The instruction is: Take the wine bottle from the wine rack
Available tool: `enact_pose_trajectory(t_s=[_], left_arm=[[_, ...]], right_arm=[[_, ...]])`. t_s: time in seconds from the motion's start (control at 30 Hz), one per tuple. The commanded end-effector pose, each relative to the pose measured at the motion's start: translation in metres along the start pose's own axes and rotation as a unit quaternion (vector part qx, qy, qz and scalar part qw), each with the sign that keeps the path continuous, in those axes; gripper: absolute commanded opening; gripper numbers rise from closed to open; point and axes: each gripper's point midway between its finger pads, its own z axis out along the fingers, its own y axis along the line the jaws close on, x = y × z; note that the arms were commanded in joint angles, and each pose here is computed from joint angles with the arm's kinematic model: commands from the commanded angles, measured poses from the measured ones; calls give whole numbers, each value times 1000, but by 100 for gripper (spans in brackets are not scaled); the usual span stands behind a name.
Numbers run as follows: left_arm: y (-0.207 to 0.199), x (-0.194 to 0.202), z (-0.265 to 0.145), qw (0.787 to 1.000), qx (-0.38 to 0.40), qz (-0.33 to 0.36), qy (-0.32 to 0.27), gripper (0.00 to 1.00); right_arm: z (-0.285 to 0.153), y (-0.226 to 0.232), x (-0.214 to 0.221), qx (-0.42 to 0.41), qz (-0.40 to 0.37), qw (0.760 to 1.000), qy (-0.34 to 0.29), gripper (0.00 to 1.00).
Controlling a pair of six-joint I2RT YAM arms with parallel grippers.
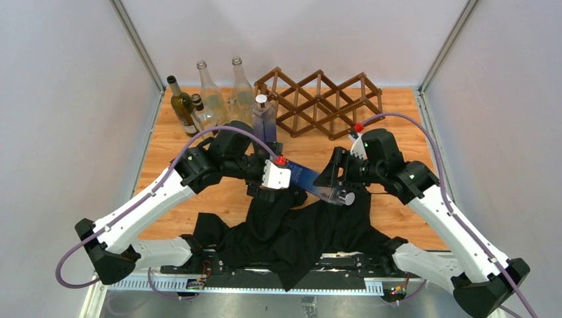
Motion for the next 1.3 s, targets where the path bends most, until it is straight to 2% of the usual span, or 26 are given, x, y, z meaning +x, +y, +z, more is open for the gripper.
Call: enact_pose_trajectory(t_s=[0.0, 0.2, 0.53, 0.63, 0.67, 0.7, 0.73, 0.77, 0.8, 0.83, 0.87, 0.97, 1.1, 1.27], left_arm=[[-9, -7, 6, 999, 3, 43, -17, 100], [-25, -13, 9, 998, 10, 47, -35, 100], [-24, 6, 14, 999, -16, 32, -1, 100], [-21, 6, 14, 999, -24, 23, 1, 87], [-20, 6, 14, 999, -27, 22, 1, 80], [-19, 5, 13, 999, -29, 22, -1, 68], [-18, 5, 13, 999, -34, 21, -3, 53], [-15, 4, 12, 999, -44, 18, -6, 34], [-10, 2, 10, 998, -61, 13, -11, 11], [-5, 0, 8, 997, -79, 4, -15, 0], [-1, -2, 4, 995, -95, -2, -22, 0], [3, -12, -5, 992, -102, -51, -62, 0], [6, -24, -16, 981, -91, -137, -107, 0], [10, -49, -29, 962, -70, -205, -164, 0]], right_arm=[[-19, 69, -17, -98, -53, 994, -22, 0], [-8, 101, -11, -128, -71, 989, 14, 0], [-4, 145, -6, -179, -99, 978, 45, 0], [-5, 147, -5, -177, -106, 977, 51, 0], [-6, 148, -5, -177, -106, 977, 51, 0], [-6, 148, -6, -178, -107, 977, 50, 0], [-6, 150, -6, -182, -108, 976, 50, 6], [-7, 150, -6, -184, -113, 975, 47, 17], [-8, 149, -7, -183, -119, 975, 41, 33], [-8, 146, -8, -179, -125, 975, 34, 50], [-9, 142, -10, -173, -131, 976, 23, 67], [-16, 130, -19, -160, -149, 975, -30, 90], [-40, 124, -34, -158, -190, 963, -111, 94], [-57, 126, -39, -187, -230, 940, -171, 96]])
